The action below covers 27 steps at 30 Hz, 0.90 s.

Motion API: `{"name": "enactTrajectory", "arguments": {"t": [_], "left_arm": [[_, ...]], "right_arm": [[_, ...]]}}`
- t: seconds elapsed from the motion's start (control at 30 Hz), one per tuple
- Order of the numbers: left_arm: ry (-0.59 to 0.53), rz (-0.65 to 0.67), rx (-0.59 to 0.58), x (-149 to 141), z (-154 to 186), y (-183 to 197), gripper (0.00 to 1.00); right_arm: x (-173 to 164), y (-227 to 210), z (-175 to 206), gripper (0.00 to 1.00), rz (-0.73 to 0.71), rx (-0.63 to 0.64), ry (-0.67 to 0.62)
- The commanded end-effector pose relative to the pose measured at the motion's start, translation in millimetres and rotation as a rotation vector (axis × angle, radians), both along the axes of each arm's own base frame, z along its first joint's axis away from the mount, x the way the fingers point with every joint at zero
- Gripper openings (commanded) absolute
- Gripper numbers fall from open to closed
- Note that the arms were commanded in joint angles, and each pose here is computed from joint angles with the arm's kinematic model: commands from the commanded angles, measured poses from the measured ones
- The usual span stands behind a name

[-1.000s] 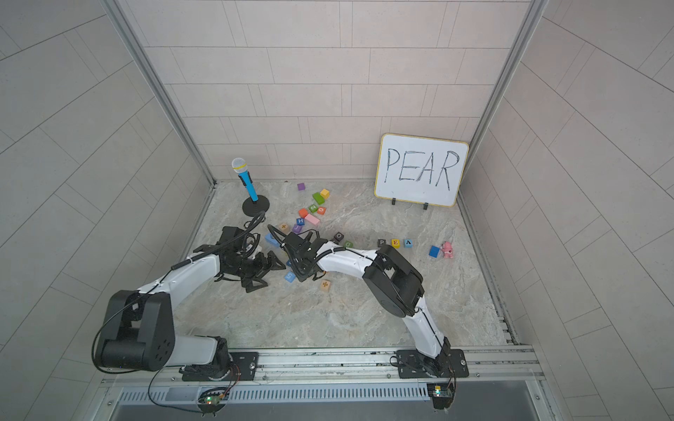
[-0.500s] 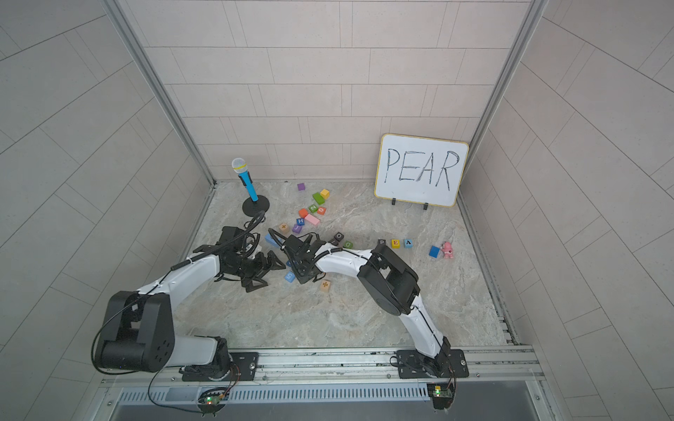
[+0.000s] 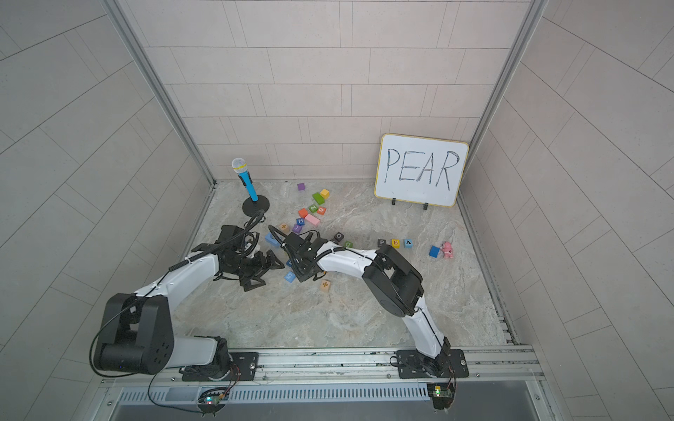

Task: Spell the uppercase word “pear” with letter blocks
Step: Pick up the letter block from the center of the board, then place the letter block at the center of the board.

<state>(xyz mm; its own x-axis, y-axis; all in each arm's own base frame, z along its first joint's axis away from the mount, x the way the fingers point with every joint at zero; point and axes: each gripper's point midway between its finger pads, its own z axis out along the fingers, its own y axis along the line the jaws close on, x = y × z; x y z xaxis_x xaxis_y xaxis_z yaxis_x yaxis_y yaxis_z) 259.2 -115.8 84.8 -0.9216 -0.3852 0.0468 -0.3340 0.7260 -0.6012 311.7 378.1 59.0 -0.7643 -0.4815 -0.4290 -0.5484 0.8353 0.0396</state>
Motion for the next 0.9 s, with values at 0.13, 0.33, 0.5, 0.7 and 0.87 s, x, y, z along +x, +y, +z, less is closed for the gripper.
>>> {"name": "enactTrajectory", "arguments": {"t": [0.13, 0.33, 0.5, 0.7, 0.87], "left_arm": [[-0.102, -0.033, -0.007, 8.9, 36.1, -10.4, 0.99], [-0.181, -0.141, 0.004, 12.8, 59.1, -47.7, 0.99], [-0.220, -0.275, -0.027, 14.0, 74.8, -101.8, 0.99], [-0.258, -0.400, -0.035, 15.2, 88.9, -157.5, 0.99], [-0.281, -0.475, -0.071, 20.6, 96.8, -201.3, 0.99]], "right_arm": [[4.7, -35.5, 72.3, 0.25, -0.071, 0.027, -0.113], [16.4, -112.1, 81.6, 0.24, -0.190, -0.081, -0.175], [27.6, -187.2, 78.0, 0.24, -0.312, -0.181, -0.205], [41.9, -251.5, 79.2, 0.24, -0.408, -0.253, -0.205], [54.2, -302.0, 76.6, 0.25, -0.507, -0.280, -0.193]]}}
